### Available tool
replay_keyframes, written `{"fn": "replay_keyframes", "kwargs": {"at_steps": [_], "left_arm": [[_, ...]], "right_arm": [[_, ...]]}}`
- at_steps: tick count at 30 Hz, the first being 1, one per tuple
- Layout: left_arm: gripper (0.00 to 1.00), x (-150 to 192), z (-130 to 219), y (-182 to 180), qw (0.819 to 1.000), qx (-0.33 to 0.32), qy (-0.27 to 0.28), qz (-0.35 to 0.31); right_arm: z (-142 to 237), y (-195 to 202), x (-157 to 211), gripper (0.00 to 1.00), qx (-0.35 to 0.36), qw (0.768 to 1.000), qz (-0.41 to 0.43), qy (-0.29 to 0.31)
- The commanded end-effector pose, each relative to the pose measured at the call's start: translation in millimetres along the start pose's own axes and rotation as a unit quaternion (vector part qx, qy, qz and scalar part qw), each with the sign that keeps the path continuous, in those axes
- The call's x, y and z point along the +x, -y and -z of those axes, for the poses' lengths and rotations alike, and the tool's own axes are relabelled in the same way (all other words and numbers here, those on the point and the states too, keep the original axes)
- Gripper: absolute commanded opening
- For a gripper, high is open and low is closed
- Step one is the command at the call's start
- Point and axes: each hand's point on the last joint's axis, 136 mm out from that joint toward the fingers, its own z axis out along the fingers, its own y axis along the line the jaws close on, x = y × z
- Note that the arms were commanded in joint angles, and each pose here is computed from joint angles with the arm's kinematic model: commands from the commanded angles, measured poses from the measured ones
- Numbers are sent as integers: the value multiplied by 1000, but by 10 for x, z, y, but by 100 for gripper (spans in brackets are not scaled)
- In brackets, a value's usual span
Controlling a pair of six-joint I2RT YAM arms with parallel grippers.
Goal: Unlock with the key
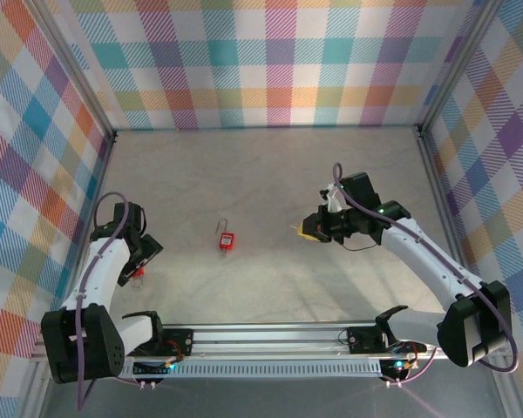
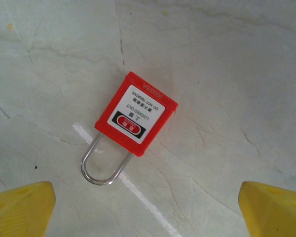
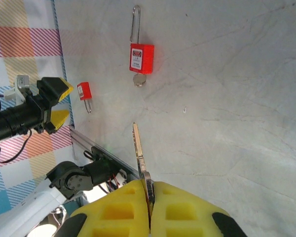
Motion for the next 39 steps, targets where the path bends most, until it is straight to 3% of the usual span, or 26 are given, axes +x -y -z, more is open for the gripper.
{"fn": "replay_keyframes", "kwargs": {"at_steps": [1,6,25,39], "left_arm": [[95,-113,-93,-71,1000,-16,15,8],[95,-167,-235,-90,999,-2,5,35],[88,-189,-772,96,999,-2,-39,10],[52,-83,-748,576,988,126,-86,-12]], "right_arm": [[39,-104,19,0,-14,1000,0,-15],[62,-79,28,0,-3,1000,-6,-12],[123,39,80,0,20,999,-25,9],[99,91,41,0,28,999,-36,21]]}}
